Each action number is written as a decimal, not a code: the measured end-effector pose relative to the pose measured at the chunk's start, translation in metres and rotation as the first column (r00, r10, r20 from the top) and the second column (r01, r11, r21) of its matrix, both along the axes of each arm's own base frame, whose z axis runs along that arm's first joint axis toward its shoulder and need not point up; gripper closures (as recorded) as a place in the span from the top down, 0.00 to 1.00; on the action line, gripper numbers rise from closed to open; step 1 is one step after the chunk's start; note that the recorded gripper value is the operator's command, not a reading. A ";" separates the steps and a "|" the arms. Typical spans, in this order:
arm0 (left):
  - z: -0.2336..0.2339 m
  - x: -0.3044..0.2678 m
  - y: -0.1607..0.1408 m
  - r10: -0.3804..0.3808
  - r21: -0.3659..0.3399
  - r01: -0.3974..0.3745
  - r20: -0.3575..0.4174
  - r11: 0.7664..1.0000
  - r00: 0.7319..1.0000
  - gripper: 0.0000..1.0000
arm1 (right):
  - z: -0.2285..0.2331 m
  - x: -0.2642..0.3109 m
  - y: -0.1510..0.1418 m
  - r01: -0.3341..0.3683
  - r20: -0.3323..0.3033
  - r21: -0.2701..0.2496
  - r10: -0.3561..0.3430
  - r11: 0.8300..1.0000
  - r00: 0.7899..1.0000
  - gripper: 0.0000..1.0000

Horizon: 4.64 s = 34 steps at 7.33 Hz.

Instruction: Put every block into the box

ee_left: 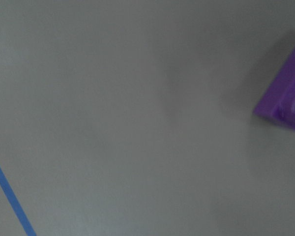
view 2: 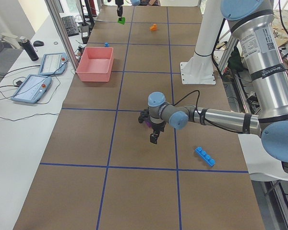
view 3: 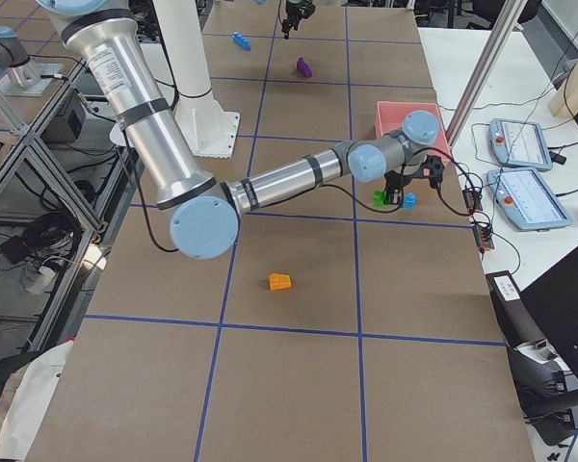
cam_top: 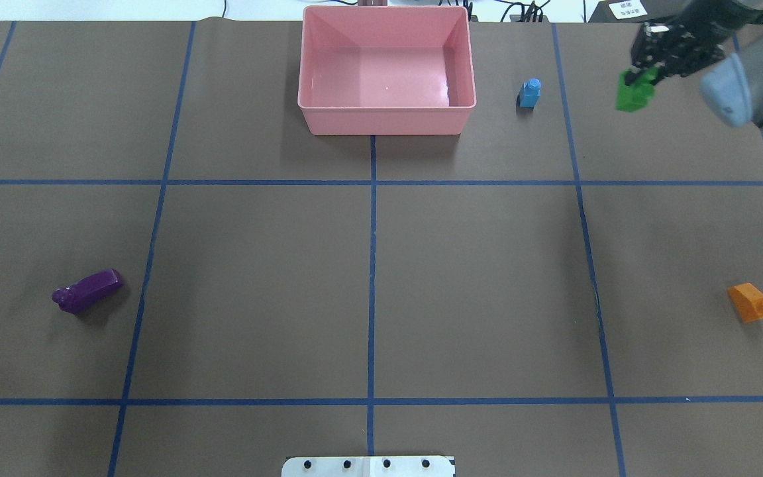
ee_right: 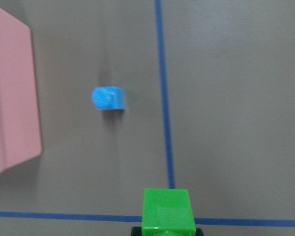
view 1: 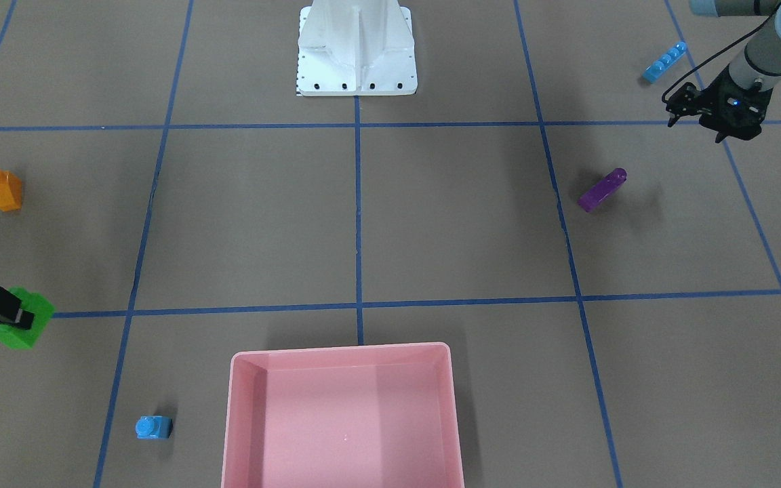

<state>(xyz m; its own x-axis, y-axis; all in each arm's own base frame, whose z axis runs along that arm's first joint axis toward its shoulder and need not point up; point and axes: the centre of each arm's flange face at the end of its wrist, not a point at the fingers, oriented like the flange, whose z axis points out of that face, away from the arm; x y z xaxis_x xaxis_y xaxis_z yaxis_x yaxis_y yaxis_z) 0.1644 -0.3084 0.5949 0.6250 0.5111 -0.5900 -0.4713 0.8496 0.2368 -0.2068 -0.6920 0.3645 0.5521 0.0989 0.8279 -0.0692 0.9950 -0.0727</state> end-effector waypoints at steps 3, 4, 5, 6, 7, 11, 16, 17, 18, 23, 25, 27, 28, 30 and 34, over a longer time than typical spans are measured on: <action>0.025 -0.010 0.046 0.150 0.002 -0.150 0.021 0.989 0.988 1.00 | -0.135 -0.094 -0.060 -0.061 0.016 -0.102 0.063 0.993 0.998 0.00; 0.028 -0.010 0.055 0.172 -0.004 -0.172 0.023 0.985 0.985 1.00 | -0.168 -0.136 -0.065 -0.132 -0.007 -0.127 0.132 0.983 0.991 0.00; 0.031 -0.007 0.061 0.195 -0.007 -0.195 0.025 0.981 0.980 1.00 | -0.184 -0.180 -0.067 -0.233 -0.017 -0.144 0.233 0.962 0.972 0.00; 0.033 -0.004 0.067 0.218 -0.011 -0.218 0.029 0.976 0.975 0.99 | -0.187 -0.217 -0.067 -0.303 -0.009 -0.151 0.305 0.941 0.952 0.51; 0.036 -0.002 0.076 0.242 -0.018 -0.242 0.033 0.970 0.970 0.99 | -0.189 -0.243 -0.064 -0.334 -0.009 -0.148 0.336 0.931 0.942 1.00; 0.041 0.051 0.135 0.382 -0.093 -0.373 0.096 0.923 0.919 0.92 | -0.194 -0.272 -0.053 -0.358 -0.010 -0.112 0.360 0.927 0.933 1.00; 0.056 0.067 0.166 0.431 -0.109 -0.418 0.175 0.902 0.885 0.15 | -0.194 -0.212 -0.065 -0.369 0.033 -0.128 0.376 0.921 0.926 1.00; 0.057 0.067 0.167 0.432 -0.111 -0.418 0.179 0.902 0.884 0.00 | -0.166 -0.170 -0.063 -0.352 0.051 -0.146 0.362 0.925 0.931 1.00; 0.058 0.067 0.167 0.422 -0.118 -0.406 0.183 0.906 0.888 0.00 | -0.116 -0.119 -0.051 -0.326 0.065 -0.149 0.339 0.933 0.939 1.00; -0.014 0.058 0.124 0.233 -0.074 -0.228 0.070 0.971 0.970 0.00 | 0.139 0.047 0.108 -0.138 0.016 -0.037 0.139 0.990 0.990 1.00; -0.050 0.047 0.081 0.100 -0.072 -0.102 -0.040 0.992 0.994 0.00 | 0.216 0.070 0.182 -0.037 -0.042 -0.020 0.036 0.999 0.998 1.00; -0.095 0.038 0.018 -0.040 -0.058 0.030 -0.173 0.998 0.984 0.00 | 0.263 0.071 0.240 0.049 -0.079 -0.040 -0.052 0.998 0.996 1.00; -0.132 0.037 -0.024 -0.099 -0.056 0.089 -0.232 0.994 0.968 0.00 | 0.277 0.068 0.260 0.082 -0.089 -0.050 -0.087 0.995 0.992 1.00; -0.205 0.035 -0.093 -0.177 -0.064 0.165 -0.277 0.984 0.944 0.00 | 0.290 0.062 0.281 0.122 -0.099 -0.060 -0.127 0.991 0.987 1.00; -0.351 0.067 -0.227 -0.264 -0.046 0.264 -0.321 0.963 0.909 0.00 | 0.293 0.045 0.291 0.166 -0.101 -0.064 -0.172 0.984 0.980 0.60</action>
